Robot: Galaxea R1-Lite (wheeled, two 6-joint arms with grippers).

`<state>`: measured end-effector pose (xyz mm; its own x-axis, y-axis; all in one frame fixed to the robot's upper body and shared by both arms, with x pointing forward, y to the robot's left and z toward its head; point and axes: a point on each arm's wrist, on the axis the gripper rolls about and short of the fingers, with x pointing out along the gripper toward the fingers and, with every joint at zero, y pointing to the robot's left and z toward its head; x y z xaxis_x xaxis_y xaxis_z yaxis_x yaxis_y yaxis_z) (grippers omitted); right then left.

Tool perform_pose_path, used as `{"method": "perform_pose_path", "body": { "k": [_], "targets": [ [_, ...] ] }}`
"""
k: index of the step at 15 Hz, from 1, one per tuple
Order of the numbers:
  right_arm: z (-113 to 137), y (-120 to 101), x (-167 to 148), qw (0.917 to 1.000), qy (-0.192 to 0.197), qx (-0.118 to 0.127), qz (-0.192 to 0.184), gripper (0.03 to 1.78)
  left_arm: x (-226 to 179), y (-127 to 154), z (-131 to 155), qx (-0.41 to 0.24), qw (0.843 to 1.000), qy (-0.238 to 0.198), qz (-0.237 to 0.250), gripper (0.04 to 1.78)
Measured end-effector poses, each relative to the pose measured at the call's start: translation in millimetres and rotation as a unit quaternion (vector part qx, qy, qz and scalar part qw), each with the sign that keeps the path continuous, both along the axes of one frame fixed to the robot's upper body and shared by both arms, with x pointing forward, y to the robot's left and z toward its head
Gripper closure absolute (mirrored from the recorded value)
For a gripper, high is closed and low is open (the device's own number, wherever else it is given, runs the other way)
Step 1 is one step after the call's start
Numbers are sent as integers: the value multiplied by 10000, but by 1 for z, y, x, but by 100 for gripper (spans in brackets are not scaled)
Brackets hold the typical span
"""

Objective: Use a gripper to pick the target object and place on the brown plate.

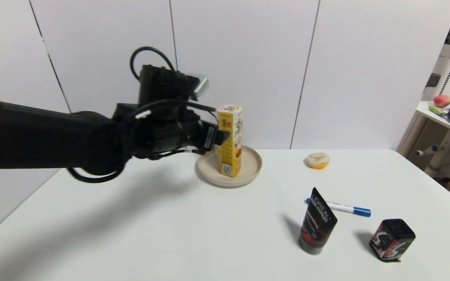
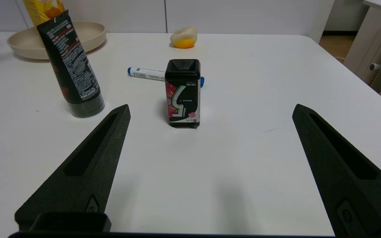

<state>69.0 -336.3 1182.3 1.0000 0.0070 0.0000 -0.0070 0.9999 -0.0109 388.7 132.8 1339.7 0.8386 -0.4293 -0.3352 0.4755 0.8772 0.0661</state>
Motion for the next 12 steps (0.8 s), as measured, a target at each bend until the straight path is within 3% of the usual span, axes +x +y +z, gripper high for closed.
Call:
{"method": "perform_pose_path", "body": {
  "k": [3,5,8,12],
  "targets": [
    [0,0,0,10000,2,0,1,12,-72,62,8,565,9944,877,181,16],
    [0,0,0,10000,0,-1,1,12,-123,108,-7,753,9886,1213,477,15],
    [0,0,0,10000,0,-5,1,12,-185,163,-51,705,9869,907,1133,15],
    [0,0,0,10000,2,0,1,12,-249,196,-102,386,9787,-236,2002,14]
  ]
}}
